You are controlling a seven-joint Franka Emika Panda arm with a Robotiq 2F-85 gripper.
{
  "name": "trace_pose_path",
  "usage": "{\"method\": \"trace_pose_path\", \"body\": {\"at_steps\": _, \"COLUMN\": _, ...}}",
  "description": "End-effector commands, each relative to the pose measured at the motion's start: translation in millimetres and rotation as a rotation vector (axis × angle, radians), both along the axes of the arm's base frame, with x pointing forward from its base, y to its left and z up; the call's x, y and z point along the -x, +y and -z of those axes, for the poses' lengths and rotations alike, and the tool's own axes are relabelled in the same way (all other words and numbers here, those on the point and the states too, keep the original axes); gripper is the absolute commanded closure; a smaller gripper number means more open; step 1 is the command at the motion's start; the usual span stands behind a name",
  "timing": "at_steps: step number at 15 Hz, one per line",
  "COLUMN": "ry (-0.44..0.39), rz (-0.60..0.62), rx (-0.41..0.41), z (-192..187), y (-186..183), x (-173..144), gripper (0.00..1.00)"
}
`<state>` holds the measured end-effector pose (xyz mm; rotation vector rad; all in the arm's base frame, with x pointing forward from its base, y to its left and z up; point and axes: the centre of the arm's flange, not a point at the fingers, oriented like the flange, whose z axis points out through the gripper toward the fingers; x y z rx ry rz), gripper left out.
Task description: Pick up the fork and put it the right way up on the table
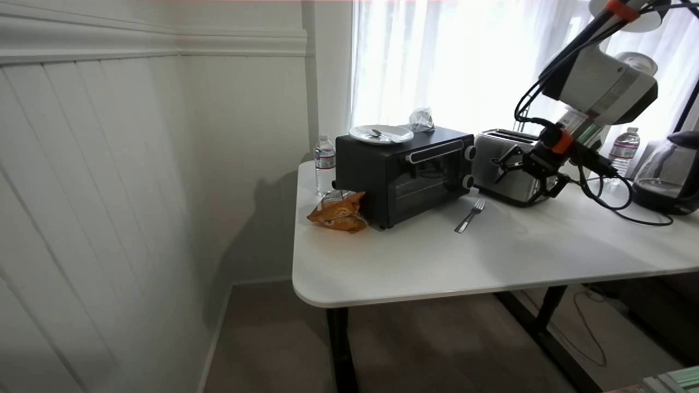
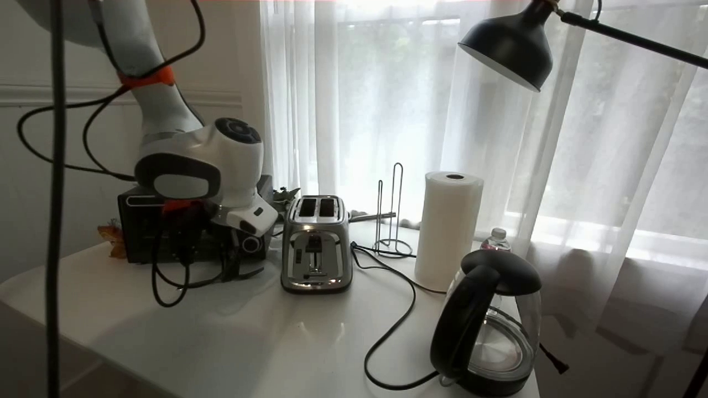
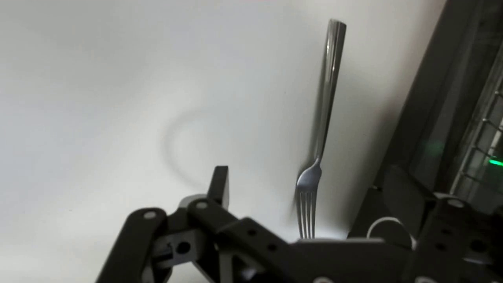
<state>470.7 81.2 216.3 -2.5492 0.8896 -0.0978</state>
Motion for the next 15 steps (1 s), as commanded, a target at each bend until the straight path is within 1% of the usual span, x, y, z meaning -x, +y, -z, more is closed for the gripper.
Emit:
{"method": "trace_pose_path", "body": {"at_steps": 1, "ry": 0.027, "rz": -0.016, "rx": 0.073, "z": -50, "y": 22, "x": 23, "gripper": 0.0}}
{"method": "trace_pose_path", "body": {"at_steps": 4, "ry": 0.003, "rz": -0.04, "rx": 0.099, "z": -72, "y": 37, "x": 29, "gripper": 0.0}}
{"method": "trace_pose_path", "body": {"at_steps": 8, "ry": -0.073, "rz": -0.056, "rx": 0.121, "z": -102, "y": 49, "x": 32, "gripper": 0.0}}
{"method": "trace_pose_path", "body": {"at_steps": 10, "ry": -0.095, "rz": -0.068, "rx": 0.118, "z": -113, "y": 51, "x": 33, "gripper": 0.0}}
{"method": "trace_pose_path", "body": {"at_steps": 11, "ry": -0.084, "rz": -0.066, "rx": 0.106, "z": -92, "y": 50, "x": 19, "gripper": 0.0}}
{"method": "trace_pose_path", "body": {"at_steps": 12, "ry": -0.093, "rz": -0.067, "rx": 0.105, "z": -97, "y": 51, "x": 19, "gripper": 0.0}}
{"method": "trace_pose_path", "body": {"at_steps": 15, "ry": -0.086, "rz": -0.065, "rx": 0.106, "z": -93, "y": 49, "x": 19, "gripper": 0.0}}
